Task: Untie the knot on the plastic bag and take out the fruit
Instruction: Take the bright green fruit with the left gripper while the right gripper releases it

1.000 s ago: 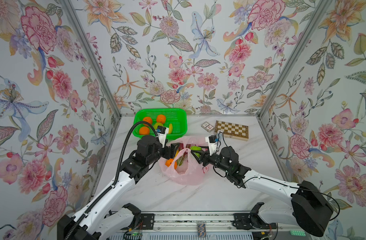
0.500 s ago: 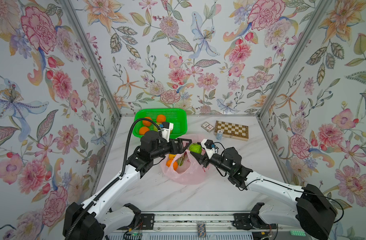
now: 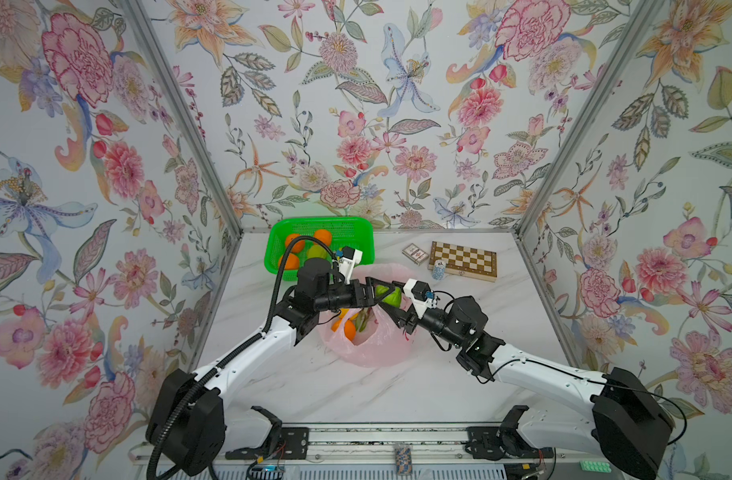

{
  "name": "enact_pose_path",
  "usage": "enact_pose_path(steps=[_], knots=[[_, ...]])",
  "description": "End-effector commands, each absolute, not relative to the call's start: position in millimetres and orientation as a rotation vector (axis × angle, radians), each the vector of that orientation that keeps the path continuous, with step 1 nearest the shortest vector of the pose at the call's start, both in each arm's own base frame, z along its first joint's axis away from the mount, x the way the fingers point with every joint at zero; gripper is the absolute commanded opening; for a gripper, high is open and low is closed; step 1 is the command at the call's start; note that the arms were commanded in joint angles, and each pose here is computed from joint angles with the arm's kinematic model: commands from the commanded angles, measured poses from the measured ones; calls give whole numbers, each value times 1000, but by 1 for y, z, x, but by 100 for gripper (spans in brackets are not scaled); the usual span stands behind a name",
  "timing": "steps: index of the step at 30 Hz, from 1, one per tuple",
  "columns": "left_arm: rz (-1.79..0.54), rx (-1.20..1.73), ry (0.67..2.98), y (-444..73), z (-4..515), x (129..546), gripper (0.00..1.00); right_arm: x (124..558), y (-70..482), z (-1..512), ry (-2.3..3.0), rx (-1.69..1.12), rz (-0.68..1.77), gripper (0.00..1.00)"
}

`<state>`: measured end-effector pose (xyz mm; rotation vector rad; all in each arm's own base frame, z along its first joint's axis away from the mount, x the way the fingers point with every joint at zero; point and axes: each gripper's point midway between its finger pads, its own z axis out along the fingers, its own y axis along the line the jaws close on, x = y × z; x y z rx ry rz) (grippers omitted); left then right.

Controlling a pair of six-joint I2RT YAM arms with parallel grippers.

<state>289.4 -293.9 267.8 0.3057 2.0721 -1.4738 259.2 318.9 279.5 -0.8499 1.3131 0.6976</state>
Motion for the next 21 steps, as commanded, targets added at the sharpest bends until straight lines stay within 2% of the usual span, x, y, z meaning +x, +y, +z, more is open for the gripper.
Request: enact_pose_path(steps=[1, 3, 7, 12, 16, 19, 21], knots=[[-1553, 384, 2061, -302, 268, 278, 99, 255, 323, 292, 1254, -856, 705, 60], [-1568, 393, 2073, -305, 265, 277, 97, 255, 323, 293, 1251, -860, 703, 60], [-1595, 387, 2069, -308, 265, 278, 81, 254, 325, 293, 1245, -871, 704, 61], [-1611, 379, 2052, -309, 270, 280, 69, 251, 324, 289, 1252, -871, 707, 64], [-1594, 367, 2039, -307, 273, 282, 63, 246, 322, 286, 1256, -868, 708, 79], [-1561, 369, 2014, -305, 281, 284, 60, 242, 319, 284, 1265, -857, 703, 98], [-1524, 380, 2011, -303, 284, 285, 59, 239, 315, 284, 1280, -842, 717, 99]])
